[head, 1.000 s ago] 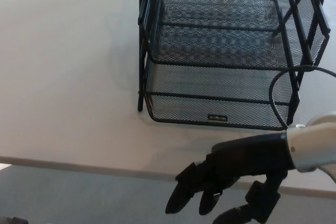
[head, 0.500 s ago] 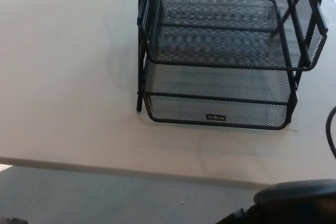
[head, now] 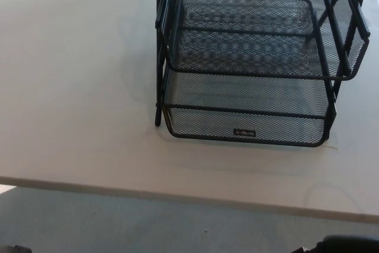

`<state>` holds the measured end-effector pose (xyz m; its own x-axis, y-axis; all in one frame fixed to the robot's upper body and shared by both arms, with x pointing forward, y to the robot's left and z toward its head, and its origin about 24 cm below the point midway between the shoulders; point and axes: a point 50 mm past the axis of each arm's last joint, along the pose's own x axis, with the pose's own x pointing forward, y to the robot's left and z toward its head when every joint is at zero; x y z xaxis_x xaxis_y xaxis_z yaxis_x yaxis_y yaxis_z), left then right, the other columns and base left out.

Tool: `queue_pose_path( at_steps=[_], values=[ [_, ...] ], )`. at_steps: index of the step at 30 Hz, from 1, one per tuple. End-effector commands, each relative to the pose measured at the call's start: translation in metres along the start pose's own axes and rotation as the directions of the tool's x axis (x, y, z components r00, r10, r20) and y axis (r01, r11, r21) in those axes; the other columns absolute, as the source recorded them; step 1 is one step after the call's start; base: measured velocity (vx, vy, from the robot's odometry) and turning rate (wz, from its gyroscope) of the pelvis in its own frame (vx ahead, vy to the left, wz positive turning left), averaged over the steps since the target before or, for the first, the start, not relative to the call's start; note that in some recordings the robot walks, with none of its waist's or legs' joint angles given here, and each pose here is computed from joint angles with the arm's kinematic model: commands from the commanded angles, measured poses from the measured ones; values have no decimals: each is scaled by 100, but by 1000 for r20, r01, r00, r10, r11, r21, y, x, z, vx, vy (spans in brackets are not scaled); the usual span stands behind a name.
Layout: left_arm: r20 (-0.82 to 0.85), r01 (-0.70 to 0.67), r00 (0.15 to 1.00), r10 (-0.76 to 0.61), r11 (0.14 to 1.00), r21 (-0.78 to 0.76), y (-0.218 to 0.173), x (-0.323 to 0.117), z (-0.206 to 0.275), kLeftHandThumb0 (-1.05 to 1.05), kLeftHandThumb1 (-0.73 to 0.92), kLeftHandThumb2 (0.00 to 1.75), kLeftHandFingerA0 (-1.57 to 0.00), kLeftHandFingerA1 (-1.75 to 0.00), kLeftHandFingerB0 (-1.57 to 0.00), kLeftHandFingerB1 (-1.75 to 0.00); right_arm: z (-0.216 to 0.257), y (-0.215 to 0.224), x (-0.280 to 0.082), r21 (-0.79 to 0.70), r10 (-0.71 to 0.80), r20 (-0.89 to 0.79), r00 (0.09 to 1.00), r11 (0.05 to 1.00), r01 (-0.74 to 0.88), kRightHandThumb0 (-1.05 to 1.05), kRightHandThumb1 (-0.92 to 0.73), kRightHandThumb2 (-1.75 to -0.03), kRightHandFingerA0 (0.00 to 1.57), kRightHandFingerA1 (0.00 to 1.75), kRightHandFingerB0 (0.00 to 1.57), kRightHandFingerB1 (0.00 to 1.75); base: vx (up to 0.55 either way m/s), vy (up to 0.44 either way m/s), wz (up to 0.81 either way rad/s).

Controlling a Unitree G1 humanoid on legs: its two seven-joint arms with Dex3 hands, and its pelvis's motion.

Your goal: A balck drawer is kept on the middle of the table and the robot uses its right hand to push it back away from the robot

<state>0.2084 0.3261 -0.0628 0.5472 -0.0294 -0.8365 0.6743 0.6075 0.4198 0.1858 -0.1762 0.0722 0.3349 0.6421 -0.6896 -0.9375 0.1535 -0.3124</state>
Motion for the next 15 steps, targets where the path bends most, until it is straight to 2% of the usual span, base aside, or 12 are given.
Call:
queue_pose_path(
  at_steps=[1,4,7,11,12,13,14,15],
  values=[
    [-24,-11,1000,11,1000,8,4,-5,-7,-55,74,62,-50,-38,-35,-33,-59,3,6,-124,-236,-337,911,971,205,-51,-77,-64,47,41,32,33,0,0,0],
    [-23,-13,1000,13,1000,12,5,-5,-7,-55,74,62,-50,-38,-35,-33,-67,3,8,-145,-258,-381,888,965,218,-51,-77,-64,47,41,32,33,0,0,0],
    [-28,-11,1000,12,1000,21,5,-5,-8,-55,74,62,-50,-38,-36,-33,-107,5,23,-220,-325,-569,755,945,242,-51,-73,-64,57,46,35,36,0,0,0],
    [-28,-12,1000,12,1000,23,5,-5,-8,-55,74,62,-50,-38,-36,-33,-113,6,26,-227,-333,-587,738,943,246,-51,-73,-64,57,46,35,36,0,0,0],
    [-25,-12,1000,12,1000,25,5,-5,-8,-57,71,63,-48,-39,-34,-33,-119,8,30,-220,-329,-610,721,944,245,-53,-63,-91,52,57,38,51,0,0,0],
    [-24,-12,1000,12,1000,26,5,-5,-8,-57,71,63,-48,-39,-34,-33,-124,10,33,-216,-326,-627,708,945,244,-53,-63,-91,52,57,38,51,0,0,0],
    [-22,-10,1000,10,1000,20,4,-5,-8,-55,74,62,-50,-38,-37,-34,-138,16,41,-208,-317,-661,680,948,240,-47,-77,-64,69,46,51,39,0,0,0],
    [-22,-10,1000,10,1000,18,4,-5,-8,-55,74,62,-50,-38,-37,-34,-140,18,42,-207,-316,-666,676,948,240,-47,-77,-64,69,46,51,39,0,0,0]
  ],
)
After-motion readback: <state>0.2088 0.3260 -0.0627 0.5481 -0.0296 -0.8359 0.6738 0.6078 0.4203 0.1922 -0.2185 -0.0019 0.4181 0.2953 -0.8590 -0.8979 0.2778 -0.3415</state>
